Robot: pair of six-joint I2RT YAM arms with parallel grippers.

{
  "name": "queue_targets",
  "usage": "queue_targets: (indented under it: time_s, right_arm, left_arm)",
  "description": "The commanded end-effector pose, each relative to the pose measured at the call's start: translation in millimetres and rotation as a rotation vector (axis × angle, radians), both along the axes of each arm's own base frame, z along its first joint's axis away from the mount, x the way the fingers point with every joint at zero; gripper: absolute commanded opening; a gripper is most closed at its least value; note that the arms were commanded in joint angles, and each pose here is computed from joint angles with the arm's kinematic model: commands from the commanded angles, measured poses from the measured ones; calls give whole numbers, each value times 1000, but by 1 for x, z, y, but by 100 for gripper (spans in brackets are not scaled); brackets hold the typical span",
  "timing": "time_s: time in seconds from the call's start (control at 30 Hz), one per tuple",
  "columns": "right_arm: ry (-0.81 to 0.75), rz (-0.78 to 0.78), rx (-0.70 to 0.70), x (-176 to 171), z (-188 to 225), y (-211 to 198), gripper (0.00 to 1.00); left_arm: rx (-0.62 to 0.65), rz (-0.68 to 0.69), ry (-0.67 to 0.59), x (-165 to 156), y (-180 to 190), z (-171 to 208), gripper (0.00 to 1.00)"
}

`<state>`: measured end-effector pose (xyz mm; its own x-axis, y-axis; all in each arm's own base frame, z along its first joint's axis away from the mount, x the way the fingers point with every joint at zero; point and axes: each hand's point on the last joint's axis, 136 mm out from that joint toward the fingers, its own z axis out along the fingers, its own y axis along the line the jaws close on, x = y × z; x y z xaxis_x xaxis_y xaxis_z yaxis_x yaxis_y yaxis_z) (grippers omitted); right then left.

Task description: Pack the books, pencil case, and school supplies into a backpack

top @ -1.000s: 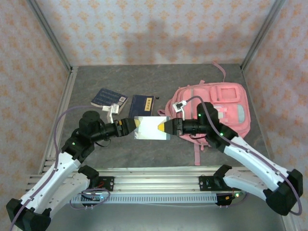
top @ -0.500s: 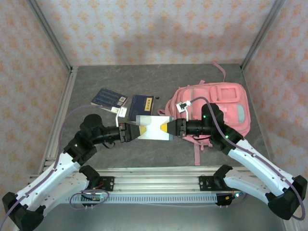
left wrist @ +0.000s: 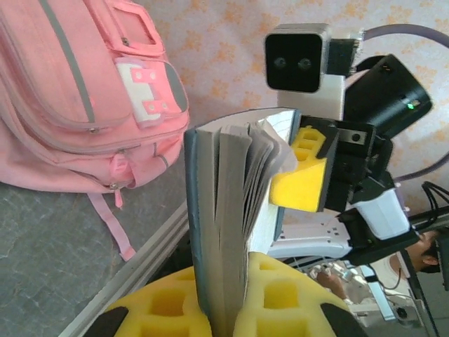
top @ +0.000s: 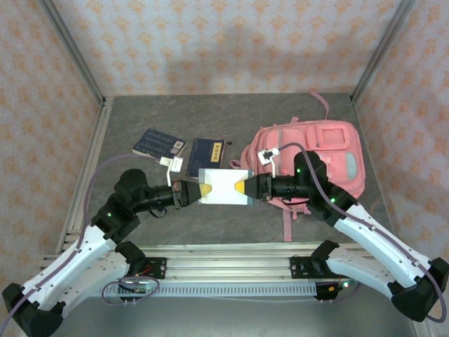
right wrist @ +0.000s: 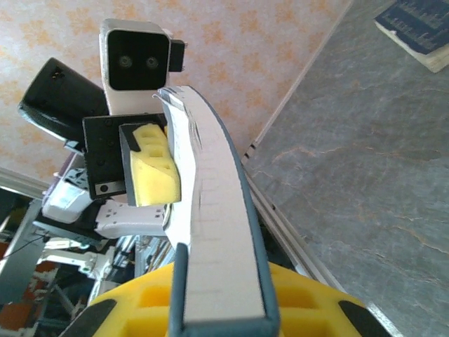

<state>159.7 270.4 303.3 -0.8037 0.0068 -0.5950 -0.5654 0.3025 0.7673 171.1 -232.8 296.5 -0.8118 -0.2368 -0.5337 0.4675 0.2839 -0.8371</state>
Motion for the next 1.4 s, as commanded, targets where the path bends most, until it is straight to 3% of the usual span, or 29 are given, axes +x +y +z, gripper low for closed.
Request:
queue_targets:
  time_s: [0.0, 0.07, 0.13, 0.2, 0.43, 0.63, 0.83, 1.03, 1.13, 1.37]
  right_arm:
    - [-90, -368, -238, 51, -21, -47, 46]
    - [-100, -602, -416, 78, -41, -85, 57]
    - [-96, -748, -579, 95, -59, -113, 58]
    - [-75, -840, -699, 108, -73, -129, 59]
    - [-51, -891, -924, 149, -102, -128, 62]
    - [26, -841, -906, 185, -123, -97, 62]
    - [104, -814, -909, 211, -151, -68, 43]
    - [122, -811, -960, 230, -174, -59, 45]
    - [127, -811, -997, 238, -184, -60, 40]
    - [89, -768, -1002, 243, -177, -58, 0]
  left_arm:
    - [107, 162, -43, 15, 22, -6, 0]
    - [269, 305, 22, 31, 44, -37, 0]
    - [425, 406, 111, 42, 63, -73, 0]
    - [473, 431, 167, 46, 67, -94, 0]
    - [430, 441, 222, 52, 59, -119, 0]
    - [454, 435, 221, 51, 60, -125, 0]
    - [462, 430, 232, 50, 61, -133, 0]
    - [472, 421, 232, 48, 62, -136, 0]
    - [471, 420, 228, 49, 62, -136, 0]
    - [468, 417, 227, 49, 61, -136, 0]
